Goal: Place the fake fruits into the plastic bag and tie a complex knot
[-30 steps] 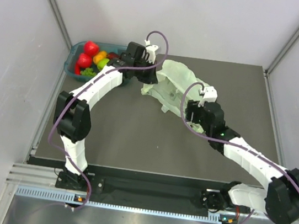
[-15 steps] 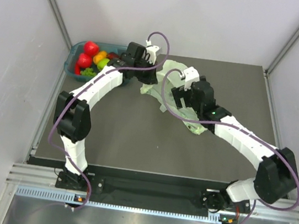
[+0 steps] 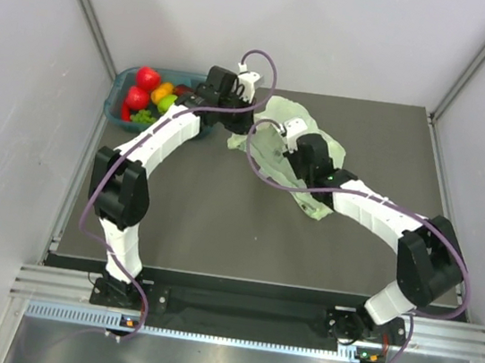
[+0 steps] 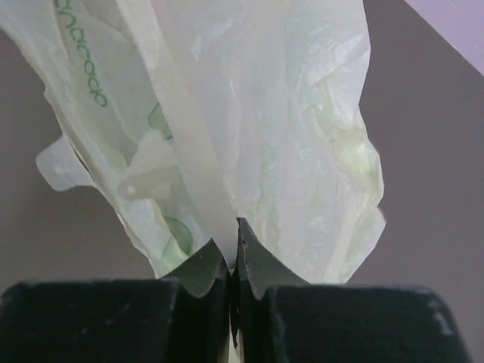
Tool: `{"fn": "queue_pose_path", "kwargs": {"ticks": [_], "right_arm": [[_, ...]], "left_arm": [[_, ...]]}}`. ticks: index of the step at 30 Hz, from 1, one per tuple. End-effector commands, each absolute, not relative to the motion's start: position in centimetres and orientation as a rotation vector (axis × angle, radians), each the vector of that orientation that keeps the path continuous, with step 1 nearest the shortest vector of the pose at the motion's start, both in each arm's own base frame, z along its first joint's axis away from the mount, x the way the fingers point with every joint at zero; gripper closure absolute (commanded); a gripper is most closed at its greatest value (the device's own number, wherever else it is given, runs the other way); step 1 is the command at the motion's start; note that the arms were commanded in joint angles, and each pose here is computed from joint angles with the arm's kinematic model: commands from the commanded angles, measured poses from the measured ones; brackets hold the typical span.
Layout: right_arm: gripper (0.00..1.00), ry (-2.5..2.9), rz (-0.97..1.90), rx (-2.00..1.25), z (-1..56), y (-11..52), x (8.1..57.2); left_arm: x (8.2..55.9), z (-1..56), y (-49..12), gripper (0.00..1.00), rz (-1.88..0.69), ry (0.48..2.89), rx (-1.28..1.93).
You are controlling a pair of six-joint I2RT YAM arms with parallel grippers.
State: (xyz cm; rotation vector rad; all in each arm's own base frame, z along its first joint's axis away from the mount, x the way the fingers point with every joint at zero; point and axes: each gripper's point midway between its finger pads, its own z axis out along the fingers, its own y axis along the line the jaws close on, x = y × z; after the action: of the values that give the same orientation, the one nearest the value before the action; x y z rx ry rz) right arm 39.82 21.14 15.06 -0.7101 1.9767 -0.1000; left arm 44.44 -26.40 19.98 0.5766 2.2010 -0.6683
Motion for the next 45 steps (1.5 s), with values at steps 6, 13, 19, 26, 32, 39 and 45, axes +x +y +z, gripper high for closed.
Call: {"fn": "queue_pose_path", "kwargs": {"ticks": [6, 13, 19, 26, 32, 39, 45], "right_arm": [[1.0, 2.023, -0.13, -0.635, 18.1, 24.0, 35.0], [1.0, 2.219, -0.149, -0.383, 17.6, 23.3, 34.0], [1.0, 2.261, -0.018, -0.333, 19.0, 23.0, 35.0], [1.0, 2.303, -0.002, -0.291, 18.7, 21.5, 36.9], [1.0, 2.3, 0.051, -0.266, 19.3, 21.5, 37.8], [1.0, 2.299, 0.082, -0.207, 19.9, 21.3, 39.2], [1.0, 2.302, 0.1, -0.231, 20.3, 21.4, 39.8]], "left_arm": [[46.4, 21.1, -29.5, 1.0, -0.691, 2.069, 0.696], [48.5, 21.3, -29.9, 0.6, -0.647, 2.031, 0.698], [48.3, 24.1, -28.3, 0.23, -0.583, 1.976, 0.637], [48.2, 28.8, -24.8, 0.01, -0.62, 1.939, 0.442], [50.3, 28.6, -14.2, 0.01, -0.488, 1.969, -0.036], [51.3, 22.2, -6.4, 0.01, -0.162, 2.178, -0.225], [52.4, 18.4, -4.8, 0.01, 0.001, 2.301, -0.197]]}}
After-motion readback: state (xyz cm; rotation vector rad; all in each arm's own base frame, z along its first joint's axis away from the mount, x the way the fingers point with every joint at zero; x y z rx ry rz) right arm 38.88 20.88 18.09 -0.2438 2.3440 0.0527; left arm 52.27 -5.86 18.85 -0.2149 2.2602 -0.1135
